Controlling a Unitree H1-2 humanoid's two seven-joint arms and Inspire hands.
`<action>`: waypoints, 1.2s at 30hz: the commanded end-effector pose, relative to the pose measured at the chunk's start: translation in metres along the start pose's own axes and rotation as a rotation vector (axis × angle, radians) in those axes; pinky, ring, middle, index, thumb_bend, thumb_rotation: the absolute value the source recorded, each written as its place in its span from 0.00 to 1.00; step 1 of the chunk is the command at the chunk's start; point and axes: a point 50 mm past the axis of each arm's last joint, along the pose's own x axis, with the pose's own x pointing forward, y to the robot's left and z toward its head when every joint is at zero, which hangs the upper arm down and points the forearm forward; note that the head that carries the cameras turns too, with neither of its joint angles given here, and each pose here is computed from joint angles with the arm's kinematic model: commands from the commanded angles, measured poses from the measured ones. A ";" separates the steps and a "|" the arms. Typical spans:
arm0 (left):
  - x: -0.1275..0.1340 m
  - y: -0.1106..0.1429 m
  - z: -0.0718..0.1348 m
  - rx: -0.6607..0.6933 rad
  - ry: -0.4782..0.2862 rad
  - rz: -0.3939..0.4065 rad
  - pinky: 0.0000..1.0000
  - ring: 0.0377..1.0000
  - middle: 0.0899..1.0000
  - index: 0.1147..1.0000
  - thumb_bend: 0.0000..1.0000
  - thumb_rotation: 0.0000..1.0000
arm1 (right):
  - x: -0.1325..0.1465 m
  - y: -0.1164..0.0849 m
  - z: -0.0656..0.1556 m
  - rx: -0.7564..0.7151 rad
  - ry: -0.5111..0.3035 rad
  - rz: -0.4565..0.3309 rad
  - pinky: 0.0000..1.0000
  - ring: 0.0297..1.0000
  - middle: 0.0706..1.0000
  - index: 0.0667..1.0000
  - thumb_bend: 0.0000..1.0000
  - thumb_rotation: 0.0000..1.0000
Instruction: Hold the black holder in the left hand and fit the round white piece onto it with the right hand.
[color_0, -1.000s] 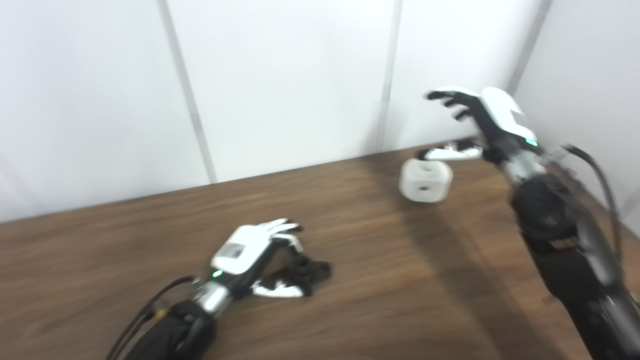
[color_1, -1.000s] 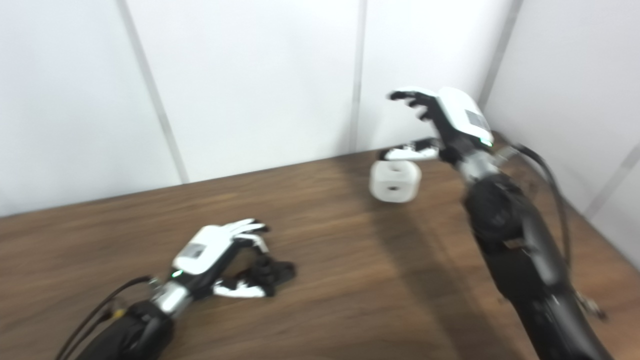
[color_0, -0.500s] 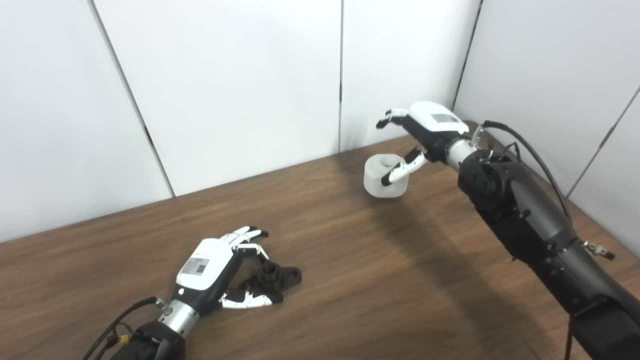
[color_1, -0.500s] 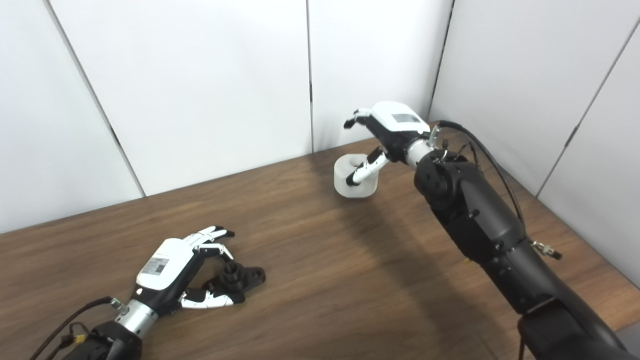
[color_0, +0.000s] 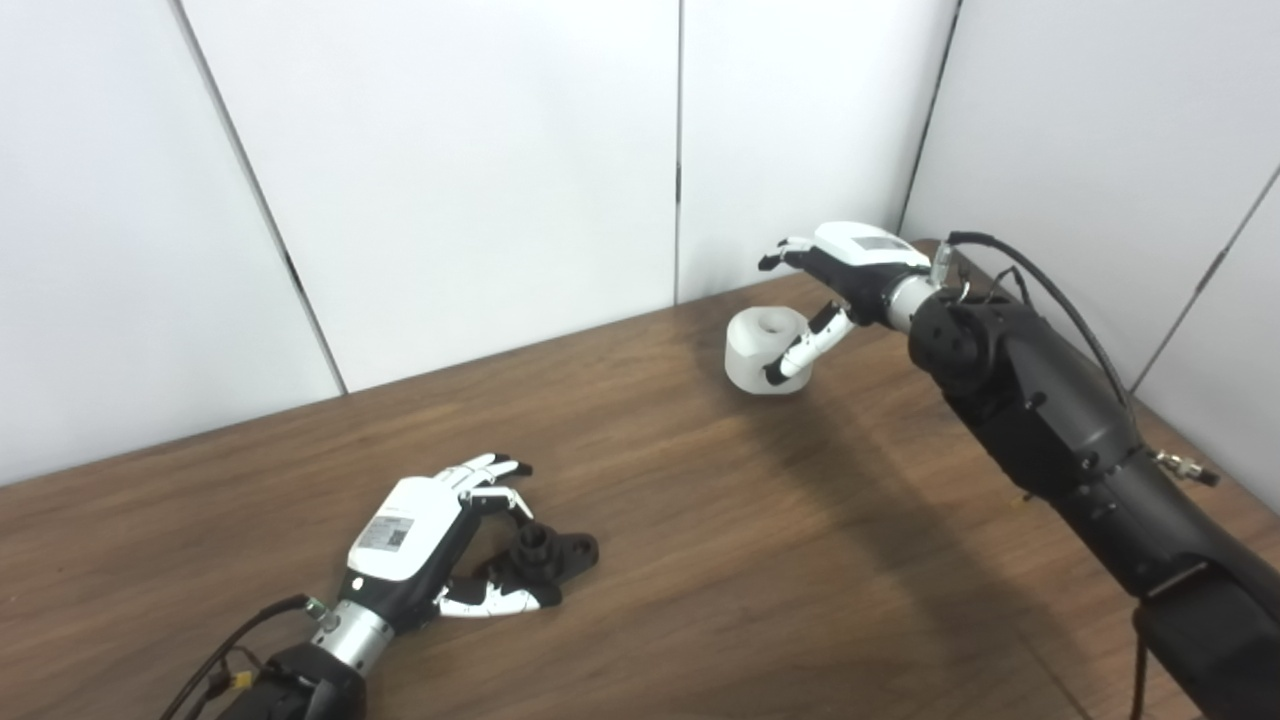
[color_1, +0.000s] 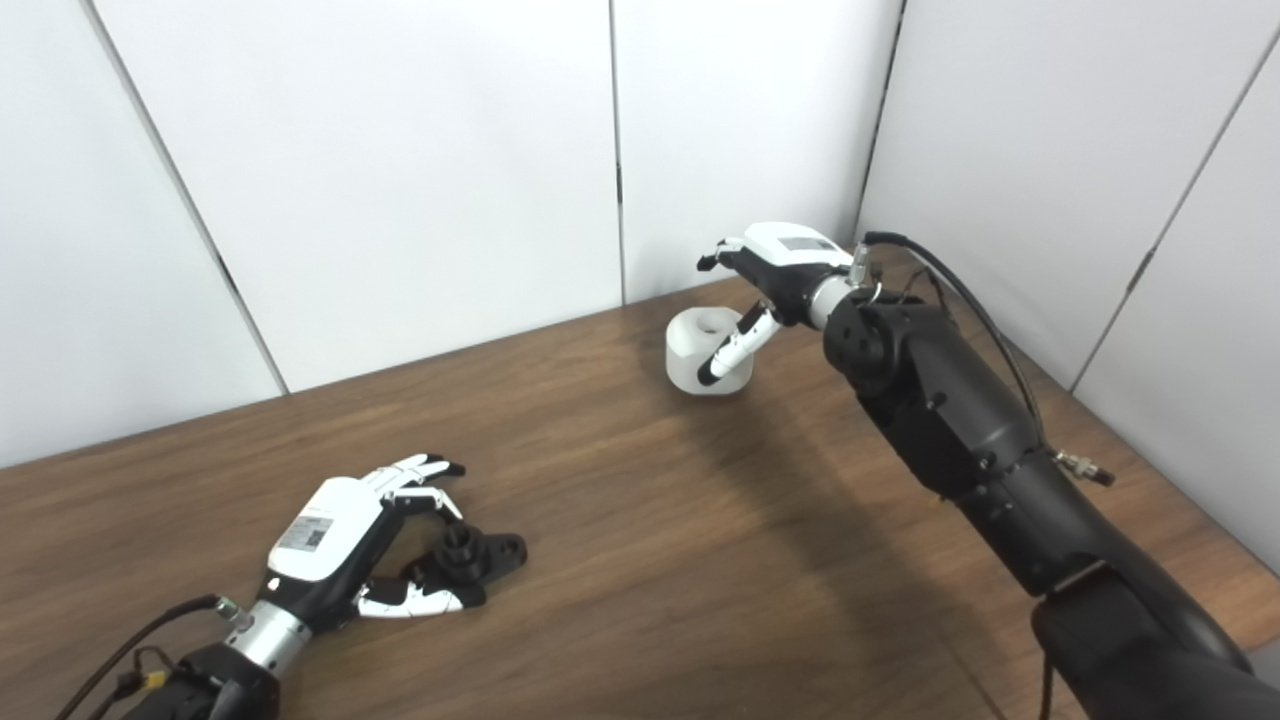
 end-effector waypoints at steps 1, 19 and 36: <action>-0.063 -0.024 -0.052 0.104 0.203 -0.227 0.84 0.89 0.83 0.42 0.52 0.08 | 0.003 -0.037 0.004 -0.026 -0.028 -0.092 0.81 0.95 0.95 0.87 1.00 0.37; -0.068 -0.031 -0.052 0.098 0.193 -0.206 0.84 0.88 0.83 0.42 0.52 0.08 | 0.018 -0.023 0.000 -0.040 -0.015 -0.069 0.75 0.91 0.93 0.86 0.98 0.30; -0.070 -0.029 -0.050 0.091 0.195 -0.196 0.83 0.88 0.83 0.42 0.52 0.08 | 0.033 -0.012 -0.001 -0.016 -0.053 -0.165 0.71 0.85 0.86 0.77 0.92 0.23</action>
